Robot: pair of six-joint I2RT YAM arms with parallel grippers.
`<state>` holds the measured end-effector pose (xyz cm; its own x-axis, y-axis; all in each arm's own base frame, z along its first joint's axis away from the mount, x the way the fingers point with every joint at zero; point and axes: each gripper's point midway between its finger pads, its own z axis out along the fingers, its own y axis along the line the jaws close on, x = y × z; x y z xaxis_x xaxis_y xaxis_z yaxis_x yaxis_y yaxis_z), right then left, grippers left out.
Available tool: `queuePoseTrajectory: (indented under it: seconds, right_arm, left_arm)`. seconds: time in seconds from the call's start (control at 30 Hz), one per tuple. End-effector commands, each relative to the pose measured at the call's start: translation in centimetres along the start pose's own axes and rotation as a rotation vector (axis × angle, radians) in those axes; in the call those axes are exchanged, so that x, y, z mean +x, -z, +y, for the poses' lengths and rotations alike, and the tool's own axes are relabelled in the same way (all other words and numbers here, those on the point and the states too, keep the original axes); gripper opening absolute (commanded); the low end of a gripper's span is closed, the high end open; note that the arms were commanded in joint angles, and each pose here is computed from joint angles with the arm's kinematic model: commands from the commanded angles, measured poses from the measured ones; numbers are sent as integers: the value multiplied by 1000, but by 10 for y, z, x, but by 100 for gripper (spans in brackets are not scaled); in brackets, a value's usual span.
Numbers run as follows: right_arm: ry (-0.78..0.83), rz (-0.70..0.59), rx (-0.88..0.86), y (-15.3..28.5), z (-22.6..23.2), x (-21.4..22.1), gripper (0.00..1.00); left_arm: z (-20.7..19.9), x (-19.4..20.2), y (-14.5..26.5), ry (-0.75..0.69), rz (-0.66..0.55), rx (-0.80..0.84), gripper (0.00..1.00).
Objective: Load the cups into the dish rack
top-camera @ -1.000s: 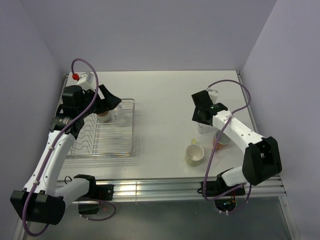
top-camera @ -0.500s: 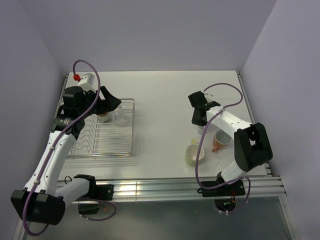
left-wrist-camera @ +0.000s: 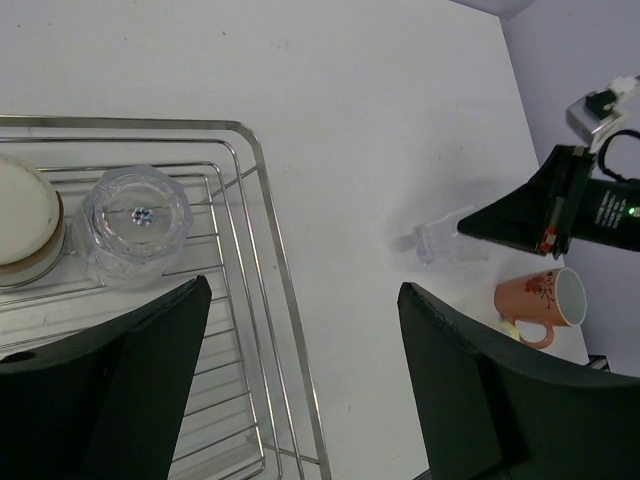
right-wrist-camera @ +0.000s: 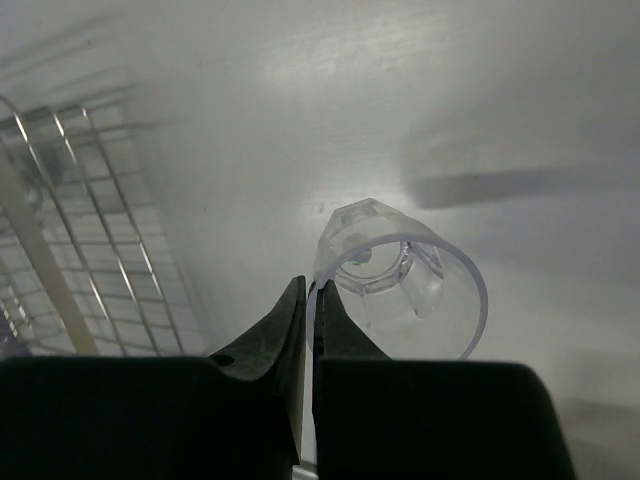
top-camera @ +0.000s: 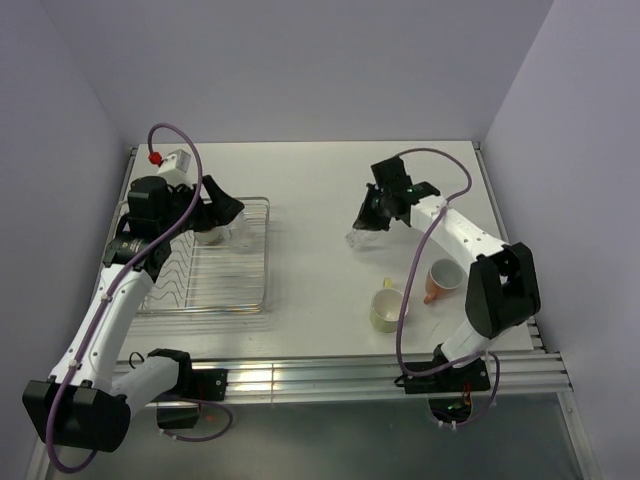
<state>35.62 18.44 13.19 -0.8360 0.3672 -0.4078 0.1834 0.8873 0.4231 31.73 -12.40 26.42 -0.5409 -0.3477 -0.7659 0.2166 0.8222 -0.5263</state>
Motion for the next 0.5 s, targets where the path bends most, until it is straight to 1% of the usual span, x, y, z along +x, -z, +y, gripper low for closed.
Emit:
queuePoseTrajectory:
  seconds: [0.0,0.03,0.1,0.13,0.2,0.23,0.27,0.3,0.33,0.37,0.4,0.43,0.47]
  right_arm:
    - [-48,63,-164,24,33,25,0]
    - [-41,51,-215,38,43,28,0]
    - [-42,70,-282,48,53,43,0]
    - [-31,60,-323,63,60,45,0]
    - [-28,97,-385,75,66,61,0]
    - [-31,87,-440,87,69,66,0]
    - [-60,98,-476,95,74,69,0]
    - [-62,133,-544,107,81,77,0]
    - [-55,114,-617,120,86,80,0]
    - [-73,125,-672,132,96,87,0]
    - [-72,102,-714,139,103,88,0]
    - [-60,48,-784,153,114,84,0]
    - [-87,34,-816,160,122,81,0]
  left_arm:
    - [-15,-10,4,-33,-39,72,83]
    - [-16,-8,2,-30,-28,84,83]
    - [-20,-5,2,-24,-15,110,83]
    - [-25,-4,3,-28,-11,141,83]
    - [-28,-2,3,-30,-6,159,83]
    - [-29,0,3,-28,2,176,83]
    - [-31,1,3,-23,7,187,83]
    - [-33,3,2,-18,14,200,83]
    - [-36,9,2,-11,37,231,83]
    - [-42,8,2,-4,35,260,83]
    - [-46,7,3,1,36,281,83]
    - [-48,8,4,12,40,297,83]
    - [-54,6,6,5,33,327,83]
